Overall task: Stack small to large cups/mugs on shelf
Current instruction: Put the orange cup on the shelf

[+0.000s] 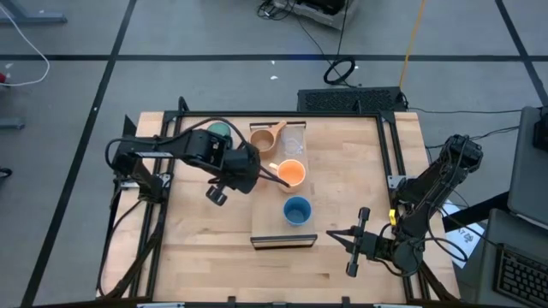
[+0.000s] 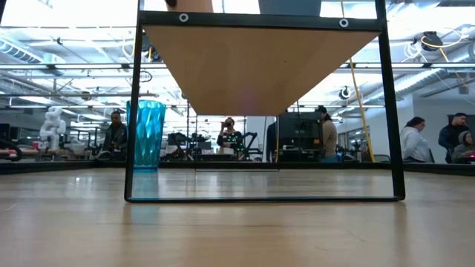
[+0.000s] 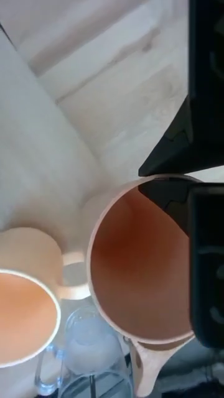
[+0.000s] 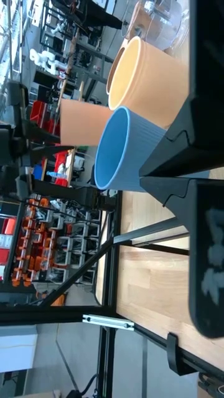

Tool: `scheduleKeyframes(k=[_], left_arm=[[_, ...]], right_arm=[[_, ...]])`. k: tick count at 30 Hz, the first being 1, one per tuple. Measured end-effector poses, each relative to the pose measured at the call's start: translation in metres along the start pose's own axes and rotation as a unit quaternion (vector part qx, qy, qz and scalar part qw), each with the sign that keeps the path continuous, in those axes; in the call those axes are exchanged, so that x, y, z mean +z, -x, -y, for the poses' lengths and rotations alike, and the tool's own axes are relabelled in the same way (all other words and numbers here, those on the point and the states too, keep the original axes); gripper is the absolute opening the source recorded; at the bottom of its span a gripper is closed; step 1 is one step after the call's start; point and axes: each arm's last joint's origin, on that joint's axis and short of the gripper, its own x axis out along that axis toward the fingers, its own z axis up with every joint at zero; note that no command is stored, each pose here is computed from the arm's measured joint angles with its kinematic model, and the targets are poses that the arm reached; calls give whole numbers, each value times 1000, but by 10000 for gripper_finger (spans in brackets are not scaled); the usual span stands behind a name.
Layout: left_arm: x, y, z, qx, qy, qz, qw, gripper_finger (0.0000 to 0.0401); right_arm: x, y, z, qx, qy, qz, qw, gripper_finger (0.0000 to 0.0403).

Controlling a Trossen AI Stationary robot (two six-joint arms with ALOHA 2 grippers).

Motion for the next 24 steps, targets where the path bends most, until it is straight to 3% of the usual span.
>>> scheduleKeyframes(k=[4, 24], left_arm=[[2, -4, -2, 8, -6, -3, 1000, 34], [12, -16, -8, 31, -29, -2, 999, 37]], right_arm=[[0, 0, 0, 0, 1, 0, 1000, 0], [0, 0, 0, 0, 0, -1, 1000, 0]])
